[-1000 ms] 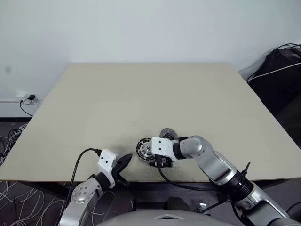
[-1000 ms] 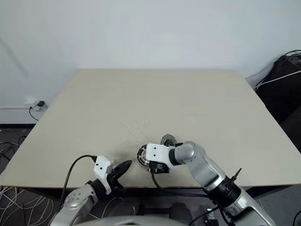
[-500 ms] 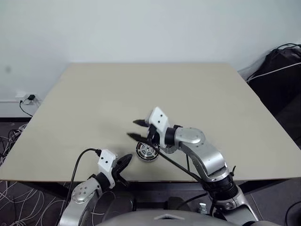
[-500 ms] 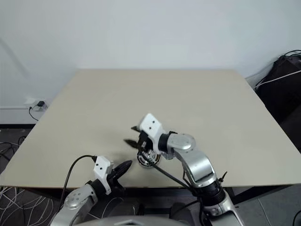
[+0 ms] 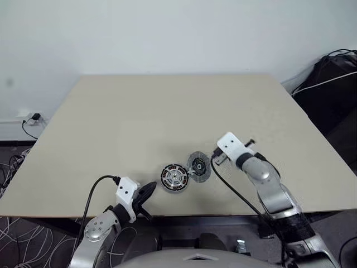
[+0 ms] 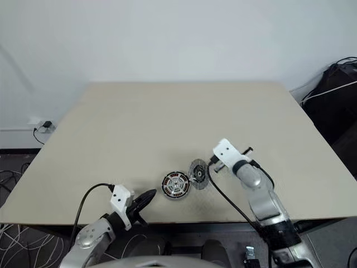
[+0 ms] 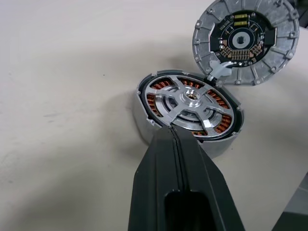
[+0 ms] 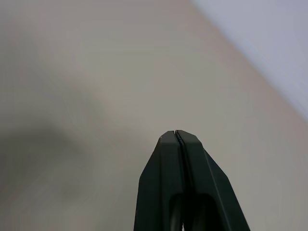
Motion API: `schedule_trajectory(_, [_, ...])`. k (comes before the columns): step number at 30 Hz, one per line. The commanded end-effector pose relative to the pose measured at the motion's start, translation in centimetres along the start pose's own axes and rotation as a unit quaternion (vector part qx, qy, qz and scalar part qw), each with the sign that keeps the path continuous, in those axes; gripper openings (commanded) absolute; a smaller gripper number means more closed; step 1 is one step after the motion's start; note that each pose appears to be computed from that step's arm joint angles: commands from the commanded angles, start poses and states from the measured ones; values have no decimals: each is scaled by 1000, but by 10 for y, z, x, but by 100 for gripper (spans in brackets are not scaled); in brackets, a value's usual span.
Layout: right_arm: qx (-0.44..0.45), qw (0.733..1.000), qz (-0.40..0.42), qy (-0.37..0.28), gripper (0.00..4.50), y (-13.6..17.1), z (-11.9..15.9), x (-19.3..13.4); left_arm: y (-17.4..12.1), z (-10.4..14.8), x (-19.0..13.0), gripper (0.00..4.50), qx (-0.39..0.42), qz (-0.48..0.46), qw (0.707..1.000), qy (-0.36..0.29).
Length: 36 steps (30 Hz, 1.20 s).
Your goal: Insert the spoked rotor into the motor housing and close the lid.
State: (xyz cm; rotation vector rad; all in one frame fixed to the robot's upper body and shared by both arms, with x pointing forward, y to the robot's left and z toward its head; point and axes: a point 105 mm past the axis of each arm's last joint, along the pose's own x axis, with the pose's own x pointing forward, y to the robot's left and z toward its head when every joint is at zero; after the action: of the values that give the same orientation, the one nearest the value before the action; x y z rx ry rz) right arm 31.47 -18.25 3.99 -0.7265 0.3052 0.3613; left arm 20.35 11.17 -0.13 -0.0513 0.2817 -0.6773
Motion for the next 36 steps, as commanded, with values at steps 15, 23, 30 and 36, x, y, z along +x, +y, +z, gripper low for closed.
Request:
schedule_trajectory(15, [281,930,187,-148,2,57,55,-43,3,10,-4,0,82,-17,996,-11])
schedule_trajectory(23, [296,909,246,-162,2,71,73,-46,5,0,-9,0,101,-13,995,-6])
schedule_trajectory(30, [291,898,290,-159,2,94,86,-39,7,-1,-10,0,98,-10,995,-6])
schedule_trajectory(36, [286,892,312,-161,2,105,96,-29,9,0,-10,0,96,-8,995,-8])
